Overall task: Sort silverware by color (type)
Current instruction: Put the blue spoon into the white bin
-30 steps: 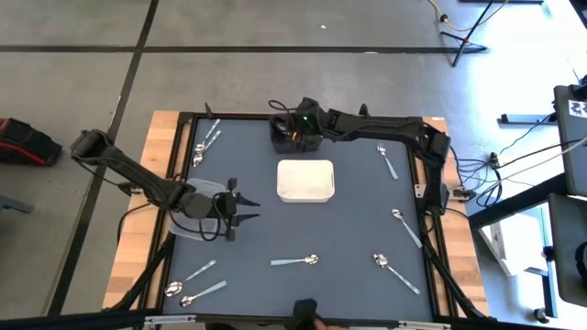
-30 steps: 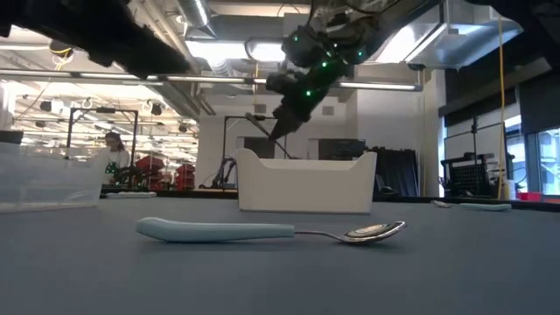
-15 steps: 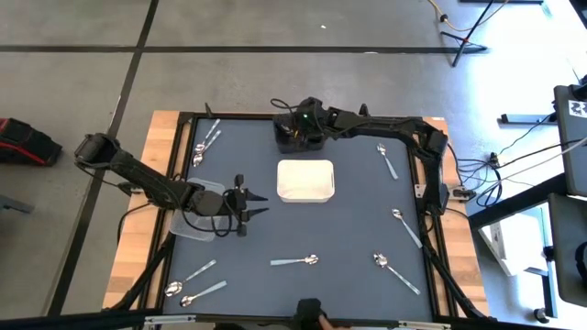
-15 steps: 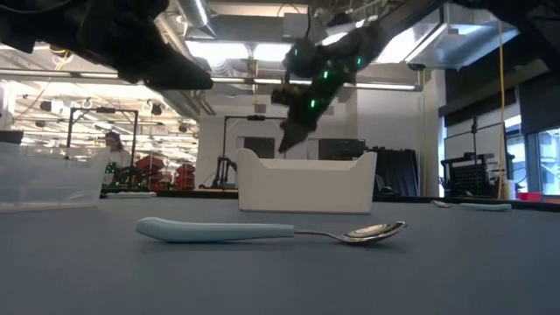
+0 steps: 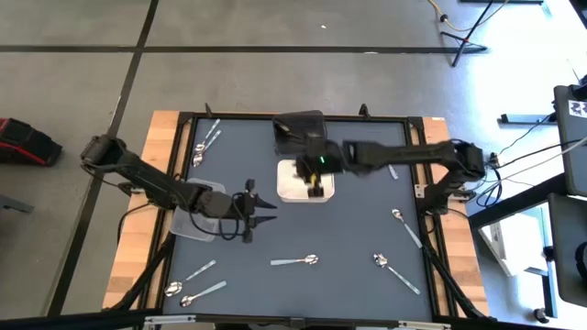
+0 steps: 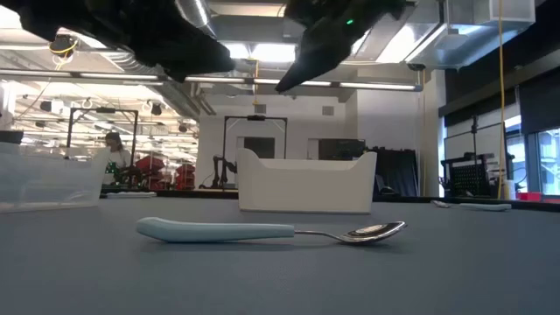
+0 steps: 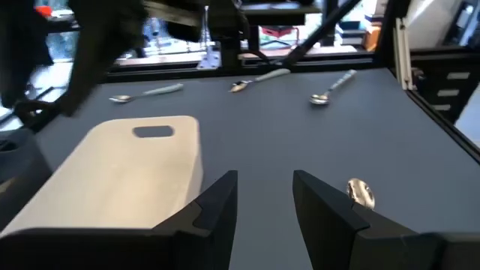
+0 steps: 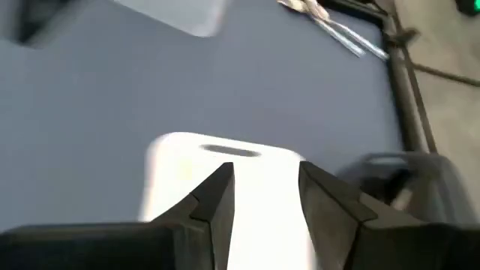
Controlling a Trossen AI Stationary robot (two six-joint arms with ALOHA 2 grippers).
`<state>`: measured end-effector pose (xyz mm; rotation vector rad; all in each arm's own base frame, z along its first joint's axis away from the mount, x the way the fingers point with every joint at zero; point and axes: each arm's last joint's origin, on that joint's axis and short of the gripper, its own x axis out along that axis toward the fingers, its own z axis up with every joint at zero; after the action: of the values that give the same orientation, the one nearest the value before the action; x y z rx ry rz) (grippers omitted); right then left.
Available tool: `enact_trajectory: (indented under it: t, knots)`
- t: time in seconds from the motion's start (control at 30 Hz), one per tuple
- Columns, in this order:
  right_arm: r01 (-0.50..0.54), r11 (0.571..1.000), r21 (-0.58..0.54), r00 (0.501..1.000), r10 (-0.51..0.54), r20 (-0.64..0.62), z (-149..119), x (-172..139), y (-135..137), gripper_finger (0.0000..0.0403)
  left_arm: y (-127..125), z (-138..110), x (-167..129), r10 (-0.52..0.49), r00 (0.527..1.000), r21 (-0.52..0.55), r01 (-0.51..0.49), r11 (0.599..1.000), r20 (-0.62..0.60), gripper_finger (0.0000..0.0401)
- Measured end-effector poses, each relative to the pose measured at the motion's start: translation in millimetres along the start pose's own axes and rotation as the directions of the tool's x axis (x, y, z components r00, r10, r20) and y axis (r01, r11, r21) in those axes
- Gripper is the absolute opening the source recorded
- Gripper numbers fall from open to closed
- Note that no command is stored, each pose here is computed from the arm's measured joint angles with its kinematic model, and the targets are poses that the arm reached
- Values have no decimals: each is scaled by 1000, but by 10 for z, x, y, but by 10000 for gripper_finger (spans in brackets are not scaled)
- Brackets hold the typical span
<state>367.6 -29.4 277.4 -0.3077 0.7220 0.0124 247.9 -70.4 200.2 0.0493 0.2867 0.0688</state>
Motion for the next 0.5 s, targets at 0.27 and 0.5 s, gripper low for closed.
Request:
enact_trajectory:
  t: [0.27,0.5]
  knots:
    - [-140,987,-76,983,147,105,-256,8,956,136,-282,3,350,-40,996,30,43,999,-74,125]
    - [-244,967,-76,949,254,188,-576,-10,1674,136,-792,35,605,-130,987,9,131,991,-95,125]
